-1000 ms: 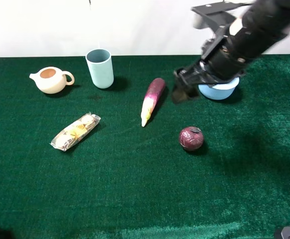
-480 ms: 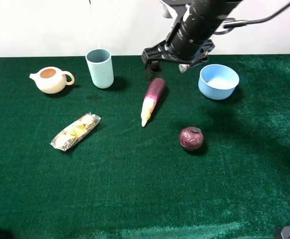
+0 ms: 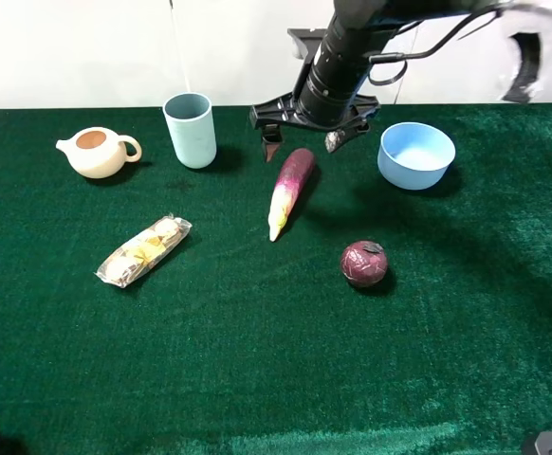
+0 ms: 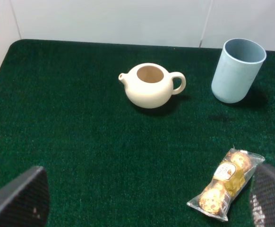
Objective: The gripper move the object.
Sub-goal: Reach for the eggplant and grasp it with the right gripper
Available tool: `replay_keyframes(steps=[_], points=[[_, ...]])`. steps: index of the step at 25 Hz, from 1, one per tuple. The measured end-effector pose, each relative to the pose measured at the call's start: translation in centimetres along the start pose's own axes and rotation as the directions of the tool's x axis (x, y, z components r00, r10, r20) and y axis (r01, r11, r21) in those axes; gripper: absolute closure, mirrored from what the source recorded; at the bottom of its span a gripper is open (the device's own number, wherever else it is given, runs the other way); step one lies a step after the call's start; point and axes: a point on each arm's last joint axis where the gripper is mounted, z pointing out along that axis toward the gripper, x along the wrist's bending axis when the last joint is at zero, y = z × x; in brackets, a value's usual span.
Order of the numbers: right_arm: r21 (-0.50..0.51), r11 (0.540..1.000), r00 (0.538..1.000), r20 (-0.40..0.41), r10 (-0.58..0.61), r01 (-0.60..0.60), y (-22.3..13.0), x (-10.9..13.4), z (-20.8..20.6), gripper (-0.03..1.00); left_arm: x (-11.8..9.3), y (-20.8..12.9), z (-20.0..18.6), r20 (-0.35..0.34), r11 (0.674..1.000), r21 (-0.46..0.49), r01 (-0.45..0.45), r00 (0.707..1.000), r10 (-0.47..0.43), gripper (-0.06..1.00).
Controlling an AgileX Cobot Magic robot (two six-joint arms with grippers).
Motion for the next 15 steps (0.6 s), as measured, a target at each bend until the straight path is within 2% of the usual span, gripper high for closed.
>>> replay_keyframes(steps=[6, 15], points=[[0.022, 1.000, 0.998, 0.058, -0.002, 0.001, 0.0, -0.6, 1.5, 0.27, 0.0, 0.0, 0.0, 0.000, 1.000, 0.000, 0.000, 1.000, 0.000, 0.10], [0.029, 1.000, 0.997, 0.071, -0.010, 0.008, -0.2, -0.8, 4.0, 0.27, 0.0, 0.0, 0.0, 0.000, 1.000, 0.000, 0.000, 1.000, 0.000, 0.10]])
